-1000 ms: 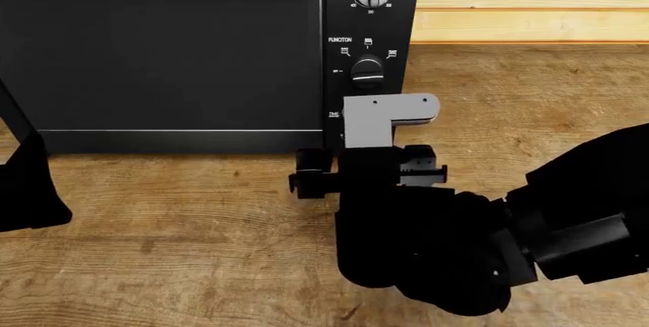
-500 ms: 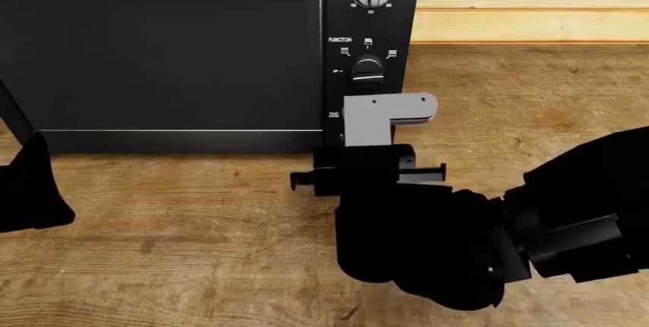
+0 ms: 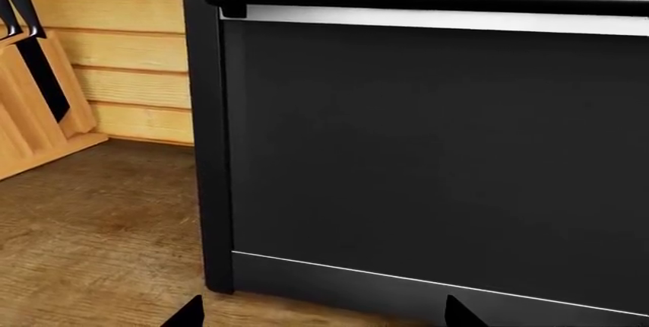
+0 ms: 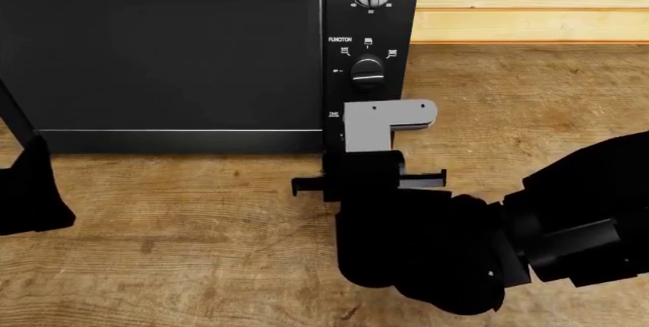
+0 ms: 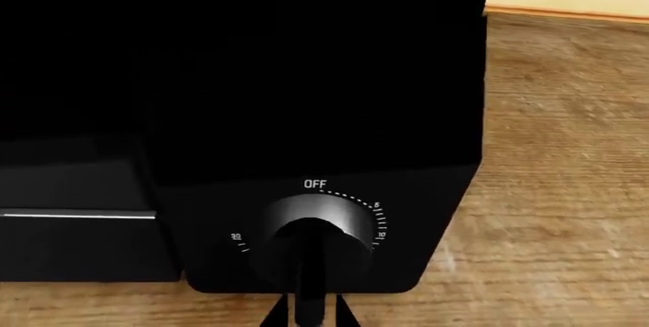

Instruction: Turn on the toaster oven by setting the timer.

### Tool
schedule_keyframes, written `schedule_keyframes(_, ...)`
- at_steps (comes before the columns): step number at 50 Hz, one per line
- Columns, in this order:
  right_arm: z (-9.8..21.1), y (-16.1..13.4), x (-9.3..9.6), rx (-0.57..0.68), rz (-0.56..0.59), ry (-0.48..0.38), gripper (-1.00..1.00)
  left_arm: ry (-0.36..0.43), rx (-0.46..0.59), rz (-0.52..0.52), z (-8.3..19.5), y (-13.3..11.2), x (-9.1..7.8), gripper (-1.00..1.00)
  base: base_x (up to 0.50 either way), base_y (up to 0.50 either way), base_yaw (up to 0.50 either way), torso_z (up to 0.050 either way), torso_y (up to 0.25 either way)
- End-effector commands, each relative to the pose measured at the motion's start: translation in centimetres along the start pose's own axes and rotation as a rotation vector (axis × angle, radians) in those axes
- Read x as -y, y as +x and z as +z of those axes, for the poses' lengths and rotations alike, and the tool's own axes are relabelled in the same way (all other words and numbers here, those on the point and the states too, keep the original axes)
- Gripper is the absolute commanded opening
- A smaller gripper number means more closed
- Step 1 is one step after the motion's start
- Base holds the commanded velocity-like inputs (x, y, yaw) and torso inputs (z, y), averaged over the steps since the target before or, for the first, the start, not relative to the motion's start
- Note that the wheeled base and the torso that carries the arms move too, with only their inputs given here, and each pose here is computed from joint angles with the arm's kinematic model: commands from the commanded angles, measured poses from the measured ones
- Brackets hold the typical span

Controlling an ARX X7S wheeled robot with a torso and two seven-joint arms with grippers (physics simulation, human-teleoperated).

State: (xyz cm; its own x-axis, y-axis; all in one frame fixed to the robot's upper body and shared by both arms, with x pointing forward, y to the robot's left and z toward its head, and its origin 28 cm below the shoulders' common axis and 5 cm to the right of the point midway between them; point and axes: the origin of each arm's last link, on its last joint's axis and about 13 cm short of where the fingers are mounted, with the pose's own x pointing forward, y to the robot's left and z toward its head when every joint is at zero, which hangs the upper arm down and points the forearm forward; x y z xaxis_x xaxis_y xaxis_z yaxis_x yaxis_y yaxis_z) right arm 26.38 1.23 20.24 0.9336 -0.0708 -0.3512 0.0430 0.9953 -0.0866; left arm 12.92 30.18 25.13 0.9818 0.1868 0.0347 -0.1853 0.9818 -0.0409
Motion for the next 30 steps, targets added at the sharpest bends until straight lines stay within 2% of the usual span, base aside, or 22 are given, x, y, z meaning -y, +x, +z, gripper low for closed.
schedule_keyframes(1,1.3,0.0,0.2,0.05,0.004,0.081,-1.0,0.0,-0.005,-0.001,-0.1,0.0,0.0,1.0,0.0,0.0,0.0,0.0,0.0)
schedule_keyframes(6,1.8,-0.2,0.2,0.062,0.024,0.14,-1.0,0.001,-0.007,-0.001,-0.2,0.1,0.1,1.0,0.0,0.0,0.0,0.0,0.002)
schedule_keyframes(18,2.0,-0.3,0.3,0.078,0.034,0.177,-1.0,0.002,-0.012,-0.003,-0.3,0.0,0.0,1.0,0.0,0.0,0.0,0.0,0.003)
schedule_keyframes(30,2.6,-0.1,0.3,0.092,0.083,0.351,-1.0,0.002,-0.013,-0.006,-0.4,0.1,0.1,1.0,0.0,0.0,0.0,0.001,0.004)
